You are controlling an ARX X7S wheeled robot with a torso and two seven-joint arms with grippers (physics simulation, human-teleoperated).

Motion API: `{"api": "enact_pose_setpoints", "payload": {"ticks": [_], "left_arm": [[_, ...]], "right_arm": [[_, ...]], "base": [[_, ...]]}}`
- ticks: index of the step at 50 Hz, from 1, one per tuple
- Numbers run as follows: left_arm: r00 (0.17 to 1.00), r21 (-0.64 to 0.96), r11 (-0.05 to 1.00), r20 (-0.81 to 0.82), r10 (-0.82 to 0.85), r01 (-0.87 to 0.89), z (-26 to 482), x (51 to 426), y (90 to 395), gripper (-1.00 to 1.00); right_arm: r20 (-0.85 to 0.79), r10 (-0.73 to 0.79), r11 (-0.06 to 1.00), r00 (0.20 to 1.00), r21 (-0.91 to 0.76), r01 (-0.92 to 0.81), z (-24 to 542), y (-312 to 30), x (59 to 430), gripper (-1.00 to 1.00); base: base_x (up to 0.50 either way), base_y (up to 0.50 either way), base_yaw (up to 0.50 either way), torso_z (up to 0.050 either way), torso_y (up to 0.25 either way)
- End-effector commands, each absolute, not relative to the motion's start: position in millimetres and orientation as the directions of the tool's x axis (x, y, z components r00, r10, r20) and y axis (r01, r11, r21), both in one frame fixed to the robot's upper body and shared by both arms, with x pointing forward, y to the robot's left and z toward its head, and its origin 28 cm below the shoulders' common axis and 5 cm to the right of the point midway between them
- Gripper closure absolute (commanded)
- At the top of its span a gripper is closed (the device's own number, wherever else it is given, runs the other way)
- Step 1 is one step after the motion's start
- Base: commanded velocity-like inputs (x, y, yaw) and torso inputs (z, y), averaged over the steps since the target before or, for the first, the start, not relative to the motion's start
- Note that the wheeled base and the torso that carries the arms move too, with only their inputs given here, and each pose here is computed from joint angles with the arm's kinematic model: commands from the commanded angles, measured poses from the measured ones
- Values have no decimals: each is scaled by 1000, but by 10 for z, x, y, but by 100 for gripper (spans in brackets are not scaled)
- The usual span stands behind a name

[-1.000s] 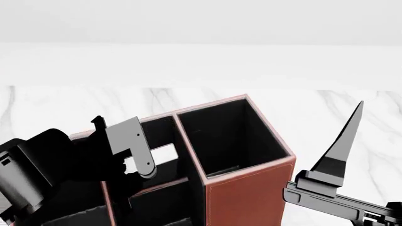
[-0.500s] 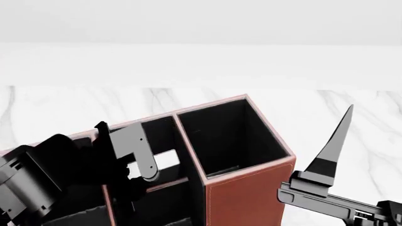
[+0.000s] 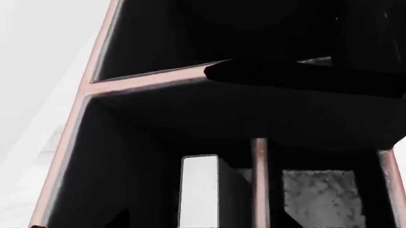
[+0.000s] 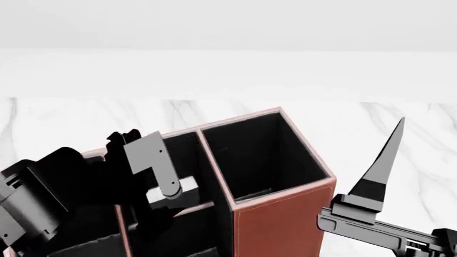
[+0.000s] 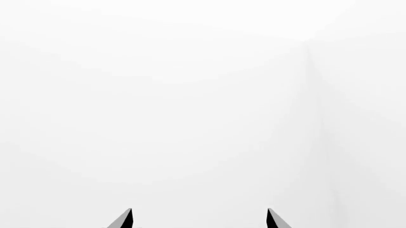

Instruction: Pick up the book and place it in the front compartment of the caddy.

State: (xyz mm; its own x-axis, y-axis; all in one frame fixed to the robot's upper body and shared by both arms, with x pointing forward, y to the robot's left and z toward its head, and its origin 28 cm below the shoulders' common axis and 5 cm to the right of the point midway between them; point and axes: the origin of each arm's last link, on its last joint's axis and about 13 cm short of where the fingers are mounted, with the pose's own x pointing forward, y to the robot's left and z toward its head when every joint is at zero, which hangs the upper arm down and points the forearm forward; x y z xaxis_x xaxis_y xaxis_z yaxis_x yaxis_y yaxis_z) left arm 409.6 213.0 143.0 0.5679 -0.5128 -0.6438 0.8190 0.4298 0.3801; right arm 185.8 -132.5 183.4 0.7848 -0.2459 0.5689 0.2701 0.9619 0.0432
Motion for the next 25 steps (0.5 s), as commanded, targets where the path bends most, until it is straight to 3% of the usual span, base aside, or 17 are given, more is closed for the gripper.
{"api": "enact_pose_setpoints", "payload": {"ticks": [1, 11, 13, 14, 25], "left_arm": [[572, 386, 430, -642, -511, 816, 1489, 4017, 2145, -100], [569, 378, 431, -621, -539, 820, 1471, 3834, 2184, -100], [586, 396, 433, -577, -569, 810, 1509, 3772, 2184, -100], [609, 351, 500, -520, -599, 792, 1547, 3745, 2162, -100], [697, 429, 550, -398, -597, 717, 1589, 3389, 2217, -100]], "right_arm": [[578, -247, 962, 778, 50, 268, 1869, -1328, 1830, -100], [580, -241, 964, 778, 52, 259, 1878, -1307, 1830, -100], [578, -234, 966, 782, 50, 253, 1867, -1292, 1840, -100], [579, -232, 967, 782, 49, 250, 1872, -1286, 1837, -100], [581, -218, 970, 784, 41, 239, 1875, -1254, 1828, -100]], "base": [[0, 0, 0, 0, 0], [0, 0, 0, 0, 0], [0, 0, 0, 0, 0], [0, 0, 0, 0, 0], [0, 0, 0, 0, 0]]}}
